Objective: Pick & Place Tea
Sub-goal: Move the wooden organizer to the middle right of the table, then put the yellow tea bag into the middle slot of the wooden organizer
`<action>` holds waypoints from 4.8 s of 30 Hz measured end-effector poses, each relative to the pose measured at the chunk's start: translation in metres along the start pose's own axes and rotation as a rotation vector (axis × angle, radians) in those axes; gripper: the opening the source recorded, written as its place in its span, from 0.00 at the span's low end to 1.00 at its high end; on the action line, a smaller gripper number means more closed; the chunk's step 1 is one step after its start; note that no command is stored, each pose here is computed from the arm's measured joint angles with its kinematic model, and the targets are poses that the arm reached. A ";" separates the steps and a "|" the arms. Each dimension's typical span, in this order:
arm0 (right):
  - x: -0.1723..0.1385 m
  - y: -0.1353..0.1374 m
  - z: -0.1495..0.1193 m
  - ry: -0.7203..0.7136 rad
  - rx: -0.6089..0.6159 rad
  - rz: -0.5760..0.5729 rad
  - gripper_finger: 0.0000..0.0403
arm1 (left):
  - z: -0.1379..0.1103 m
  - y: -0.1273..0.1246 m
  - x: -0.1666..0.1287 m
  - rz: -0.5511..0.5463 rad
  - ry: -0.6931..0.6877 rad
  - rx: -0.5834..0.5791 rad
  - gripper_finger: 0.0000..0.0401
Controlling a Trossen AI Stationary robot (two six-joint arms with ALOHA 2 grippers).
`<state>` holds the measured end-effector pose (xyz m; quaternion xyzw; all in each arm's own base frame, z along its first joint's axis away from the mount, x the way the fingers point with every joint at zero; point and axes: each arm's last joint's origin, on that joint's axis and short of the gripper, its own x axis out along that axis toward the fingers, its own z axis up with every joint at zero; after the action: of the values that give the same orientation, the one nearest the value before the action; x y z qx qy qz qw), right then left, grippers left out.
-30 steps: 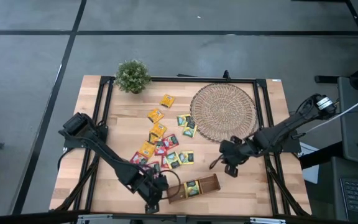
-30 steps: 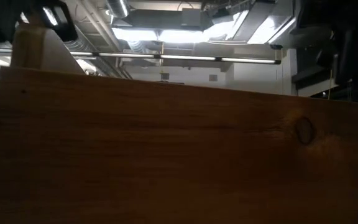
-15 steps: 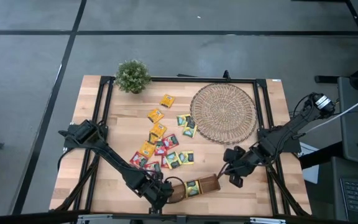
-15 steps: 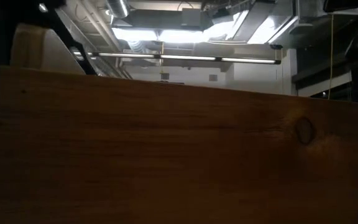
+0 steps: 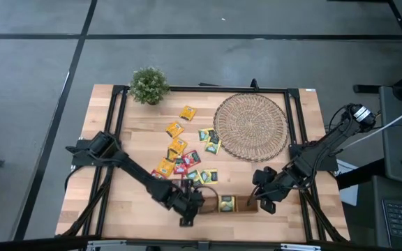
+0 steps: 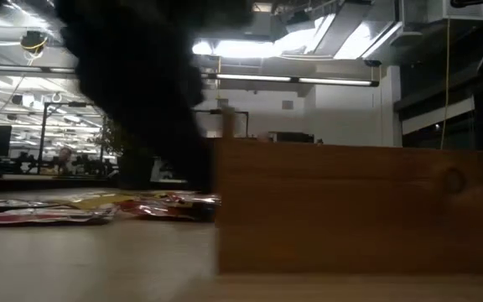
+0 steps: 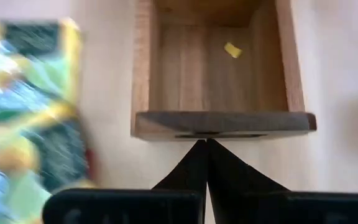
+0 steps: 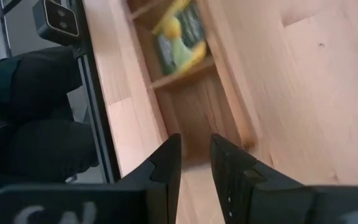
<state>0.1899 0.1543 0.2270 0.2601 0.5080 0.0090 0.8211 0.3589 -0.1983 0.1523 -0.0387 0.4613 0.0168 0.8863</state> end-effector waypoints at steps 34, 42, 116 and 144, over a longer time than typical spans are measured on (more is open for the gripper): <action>0.001 0.005 0.024 -0.342 -0.109 -0.051 0.22 | 0.051 0.105 -0.030 -0.131 0.093 0.037 0.01; 0.002 -0.001 0.033 -0.293 -0.128 -0.023 0.22 | 0.049 0.074 -0.025 -0.318 -0.057 -0.002 0.00; 0.071 -0.136 0.144 -0.230 0.029 -0.146 0.01 | 0.031 0.287 -0.013 -0.103 -0.115 -0.179 0.13; 0.119 -0.170 0.170 -0.117 0.086 -0.135 0.02 | 0.034 0.295 -0.001 -0.037 -0.183 -0.280 0.38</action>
<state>0.3477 -0.0304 0.1139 0.2605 0.4754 -0.0836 0.8361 0.3668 0.0985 0.1573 -0.1688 0.3711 0.0681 0.9106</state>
